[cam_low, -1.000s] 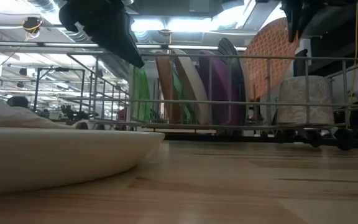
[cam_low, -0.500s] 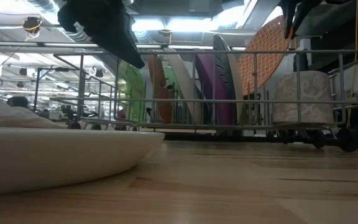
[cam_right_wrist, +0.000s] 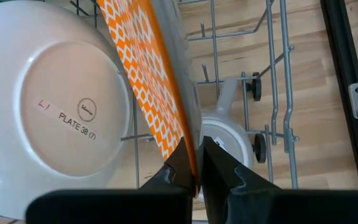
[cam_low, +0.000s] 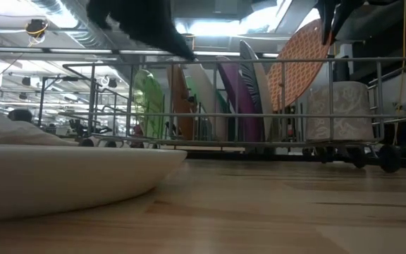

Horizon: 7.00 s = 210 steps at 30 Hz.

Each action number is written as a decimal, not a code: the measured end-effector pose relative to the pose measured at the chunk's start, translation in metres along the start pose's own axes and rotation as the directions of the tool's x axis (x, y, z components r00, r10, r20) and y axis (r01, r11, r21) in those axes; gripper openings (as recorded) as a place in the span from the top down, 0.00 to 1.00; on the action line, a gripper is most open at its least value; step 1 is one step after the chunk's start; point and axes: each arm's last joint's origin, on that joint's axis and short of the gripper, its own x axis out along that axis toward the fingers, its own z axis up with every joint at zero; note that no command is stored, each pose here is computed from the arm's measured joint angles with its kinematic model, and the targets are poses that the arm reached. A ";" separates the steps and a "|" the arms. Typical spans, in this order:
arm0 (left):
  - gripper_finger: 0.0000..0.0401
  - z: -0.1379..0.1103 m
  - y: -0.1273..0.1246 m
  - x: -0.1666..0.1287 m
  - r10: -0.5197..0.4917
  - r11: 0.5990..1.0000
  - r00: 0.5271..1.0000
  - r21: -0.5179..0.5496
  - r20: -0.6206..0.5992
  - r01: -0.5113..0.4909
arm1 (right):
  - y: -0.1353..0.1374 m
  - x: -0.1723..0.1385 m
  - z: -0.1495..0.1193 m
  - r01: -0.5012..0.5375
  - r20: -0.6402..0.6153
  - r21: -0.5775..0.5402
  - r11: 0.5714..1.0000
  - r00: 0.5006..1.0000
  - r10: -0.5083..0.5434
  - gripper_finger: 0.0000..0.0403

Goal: Sort dishes
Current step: Put the orange plate into the dish rack

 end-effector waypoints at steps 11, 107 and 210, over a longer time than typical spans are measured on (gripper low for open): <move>0.98 0.033 0.016 0.001 0.072 0.994 0.949 0.053 0.308 -0.093 | 0.000 0.000 0.000 0.002 -0.003 -0.002 1.000 1.000 -0.002 0.97; 0.97 0.004 0.042 0.077 -0.001 0.993 0.979 -0.112 0.202 0.024 | 0.015 -0.030 0.017 -0.103 -0.065 0.020 0.994 0.992 0.104 0.97; 0.95 0.003 0.044 0.078 0.009 0.991 0.981 -0.131 0.195 0.017 | -0.029 0.002 0.027 0.032 -0.089 0.154 0.988 0.996 -0.018 0.97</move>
